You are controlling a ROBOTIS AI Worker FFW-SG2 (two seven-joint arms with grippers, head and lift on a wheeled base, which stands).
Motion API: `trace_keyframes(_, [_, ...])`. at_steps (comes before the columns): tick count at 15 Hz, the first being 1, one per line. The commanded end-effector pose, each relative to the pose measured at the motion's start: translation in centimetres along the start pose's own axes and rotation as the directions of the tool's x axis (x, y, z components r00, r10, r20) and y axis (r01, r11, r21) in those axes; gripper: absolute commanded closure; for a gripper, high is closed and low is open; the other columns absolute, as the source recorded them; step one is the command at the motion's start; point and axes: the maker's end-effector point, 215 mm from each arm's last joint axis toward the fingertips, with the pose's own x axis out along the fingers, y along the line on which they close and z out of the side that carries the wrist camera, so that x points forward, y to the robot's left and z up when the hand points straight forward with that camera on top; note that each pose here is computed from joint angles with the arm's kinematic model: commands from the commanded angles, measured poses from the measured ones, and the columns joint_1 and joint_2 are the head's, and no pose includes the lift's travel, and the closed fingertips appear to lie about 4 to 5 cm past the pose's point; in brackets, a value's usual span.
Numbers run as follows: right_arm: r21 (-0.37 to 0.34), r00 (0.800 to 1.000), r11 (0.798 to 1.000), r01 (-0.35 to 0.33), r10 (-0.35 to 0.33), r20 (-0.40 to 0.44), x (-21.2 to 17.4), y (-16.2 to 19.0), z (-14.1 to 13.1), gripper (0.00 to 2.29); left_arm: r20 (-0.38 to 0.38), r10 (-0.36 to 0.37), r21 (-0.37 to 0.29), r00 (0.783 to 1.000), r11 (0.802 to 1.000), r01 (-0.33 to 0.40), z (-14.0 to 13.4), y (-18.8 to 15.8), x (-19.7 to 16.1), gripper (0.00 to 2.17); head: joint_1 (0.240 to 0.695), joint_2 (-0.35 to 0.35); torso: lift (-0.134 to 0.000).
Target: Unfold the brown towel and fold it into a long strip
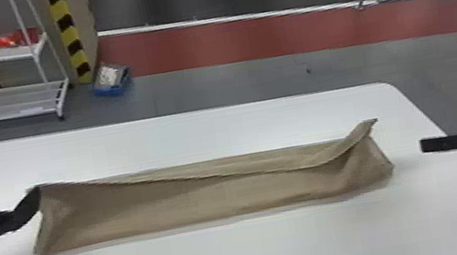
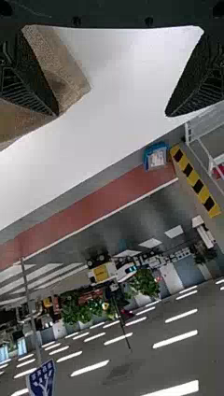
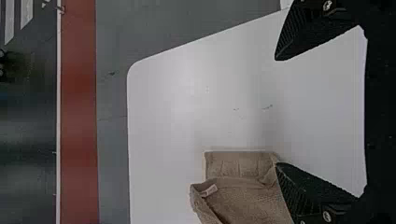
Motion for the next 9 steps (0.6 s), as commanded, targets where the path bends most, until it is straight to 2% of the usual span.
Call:
trace_keyframes(1, [-0.03, 0.999, 0.999, -0.041, 0.04, -0.012, 1.0, 2.1, -0.1, 0.08, -0.008, -0.008, -0.008, 1.0, 1.0, 0.008, -0.8, -0.6, -0.2, 0.03, 0.695, -0.133, -0.115])
trace_keyframes(4, [-0.107, 0.995, 0.991, -0.081, 0.075, -0.06, 3.7, 7.4, 0.6, 0.09, 0.049, -0.005, -0.067, 0.999, 0.998, 0.008, 0.0, -0.8, -0.8, 0.03, 0.695, -0.114, -0.115])
trace_keyframes(7, [-0.194, 0.995, 0.979, -0.064, 0.047, -0.092, 6.1, 11.6, 1.6, 0.09, 0.118, 0.018, -0.112, 0.993, 0.994, -0.004, 1.0, -0.3, -1.6, 0.03, 0.695, -0.059, -0.115])
trace_keyframes(9, [-0.211, 0.995, 0.976, -0.044, 0.023, -0.099, 7.3, 12.8, 2.4, 0.09, 0.12, 0.018, -0.111, 0.993, 0.994, -0.004, 1.1, -0.2, -1.6, 0.03, 0.695, -0.035, -0.115])
